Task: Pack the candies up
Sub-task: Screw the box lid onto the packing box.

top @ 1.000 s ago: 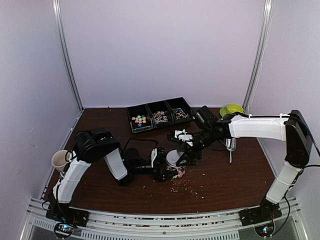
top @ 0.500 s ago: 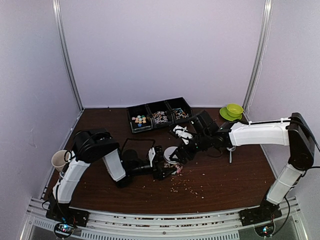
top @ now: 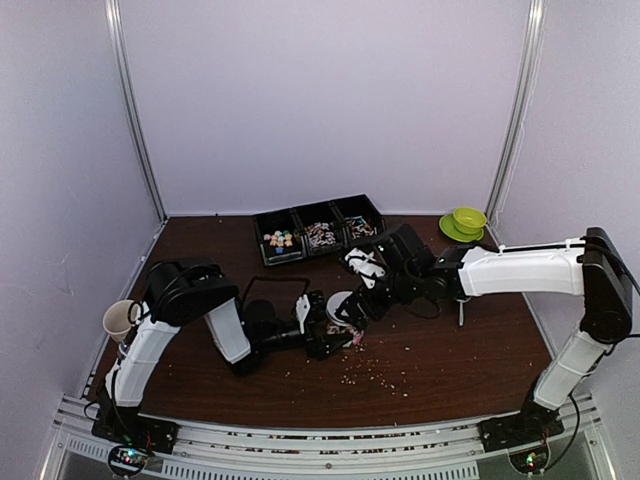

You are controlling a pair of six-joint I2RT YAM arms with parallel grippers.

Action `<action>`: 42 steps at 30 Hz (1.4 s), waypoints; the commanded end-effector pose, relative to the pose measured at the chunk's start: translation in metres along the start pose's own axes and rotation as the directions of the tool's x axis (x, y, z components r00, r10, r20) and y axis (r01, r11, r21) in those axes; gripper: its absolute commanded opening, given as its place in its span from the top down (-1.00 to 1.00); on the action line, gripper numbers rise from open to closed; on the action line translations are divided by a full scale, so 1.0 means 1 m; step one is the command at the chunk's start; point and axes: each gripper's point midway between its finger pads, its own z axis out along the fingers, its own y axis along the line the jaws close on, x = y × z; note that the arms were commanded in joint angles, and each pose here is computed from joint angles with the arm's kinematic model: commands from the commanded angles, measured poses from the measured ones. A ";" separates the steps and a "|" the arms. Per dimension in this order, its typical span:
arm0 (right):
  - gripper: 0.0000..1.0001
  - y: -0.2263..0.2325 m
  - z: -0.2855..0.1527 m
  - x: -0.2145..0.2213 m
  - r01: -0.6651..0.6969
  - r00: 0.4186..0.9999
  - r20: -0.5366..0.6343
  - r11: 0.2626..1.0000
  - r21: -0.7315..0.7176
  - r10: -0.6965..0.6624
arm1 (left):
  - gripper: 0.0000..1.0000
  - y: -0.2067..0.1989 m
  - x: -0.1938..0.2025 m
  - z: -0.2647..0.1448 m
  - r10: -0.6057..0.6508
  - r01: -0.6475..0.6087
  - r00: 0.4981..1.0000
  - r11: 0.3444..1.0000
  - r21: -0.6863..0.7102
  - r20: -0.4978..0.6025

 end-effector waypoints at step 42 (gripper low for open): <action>-0.99 0.025 -0.017 0.023 0.532 0.792 -0.020 0.706 -0.467 -0.610 | -0.65 -0.051 0.056 -0.006 -0.088 0.123 0.988 0.945 0.301 -0.129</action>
